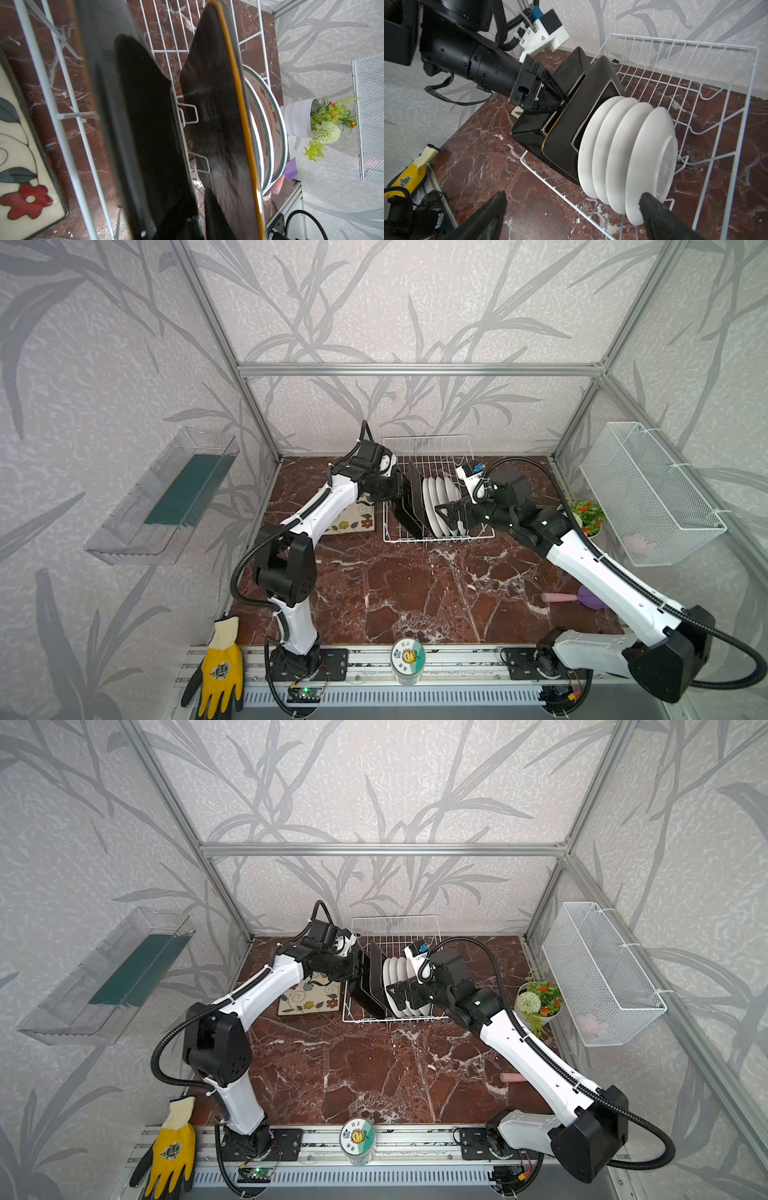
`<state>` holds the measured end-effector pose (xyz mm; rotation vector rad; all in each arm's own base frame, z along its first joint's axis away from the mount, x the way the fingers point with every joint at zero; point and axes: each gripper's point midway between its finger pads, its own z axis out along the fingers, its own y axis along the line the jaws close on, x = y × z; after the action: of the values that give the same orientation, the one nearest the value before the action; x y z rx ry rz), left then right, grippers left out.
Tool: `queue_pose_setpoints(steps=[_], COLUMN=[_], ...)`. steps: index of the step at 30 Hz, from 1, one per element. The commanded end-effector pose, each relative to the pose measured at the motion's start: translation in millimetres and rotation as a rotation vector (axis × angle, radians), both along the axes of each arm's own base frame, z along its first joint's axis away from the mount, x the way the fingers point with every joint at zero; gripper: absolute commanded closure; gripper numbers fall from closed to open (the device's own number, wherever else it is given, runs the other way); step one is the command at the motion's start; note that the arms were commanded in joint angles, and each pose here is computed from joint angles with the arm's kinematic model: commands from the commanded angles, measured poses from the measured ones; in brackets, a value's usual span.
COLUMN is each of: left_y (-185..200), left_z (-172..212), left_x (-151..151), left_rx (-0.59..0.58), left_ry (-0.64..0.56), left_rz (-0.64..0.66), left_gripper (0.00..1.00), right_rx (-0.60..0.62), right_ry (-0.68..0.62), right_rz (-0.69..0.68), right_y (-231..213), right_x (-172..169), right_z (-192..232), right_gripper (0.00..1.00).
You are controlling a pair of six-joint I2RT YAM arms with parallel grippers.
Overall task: Unload the plates from the dish rack
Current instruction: 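Lower the open left gripper over the nearest black square plate's top edge, then close the left gripper on the black plate's edge while the right gripper holds it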
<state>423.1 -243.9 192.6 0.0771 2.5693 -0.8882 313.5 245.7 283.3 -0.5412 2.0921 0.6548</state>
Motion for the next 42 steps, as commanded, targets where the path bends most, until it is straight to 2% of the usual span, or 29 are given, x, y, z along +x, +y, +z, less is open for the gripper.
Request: queue_pose_setpoints(steps=[1,14,19,25,42], left_y=[1.0,2.5,4.6,7.8,3.4], left_z=[-7.9,1.2,9.3,17.5,46.1], left_x=[-0.6,-4.4,-5.2,-7.1,6.8], left_rx=[0.038,0.029,0.026,0.024,-0.084], left_ry=[0.021,0.04,0.044,0.043,0.017], left_rz=[-0.003,0.018,0.04,0.065,0.189], left_gripper=[0.83,0.91,1.0,1.0,1.0], right_rx=[0.01,0.014,0.015,0.012,0.017], right_ry=[-0.043,-0.045,-0.045,-0.047,-0.054], right_rz=[0.004,0.006,0.003,-0.001,0.002], right_y=[-0.5,-1.4,-1.7,-3.7,-2.7], right_x=[-1.9,-4.3,-4.3,-5.3,-4.8], right_z=[18.8,19.3,19.7,19.5,22.8], right_gripper=[0.01,0.01,0.01,0.01,0.01])
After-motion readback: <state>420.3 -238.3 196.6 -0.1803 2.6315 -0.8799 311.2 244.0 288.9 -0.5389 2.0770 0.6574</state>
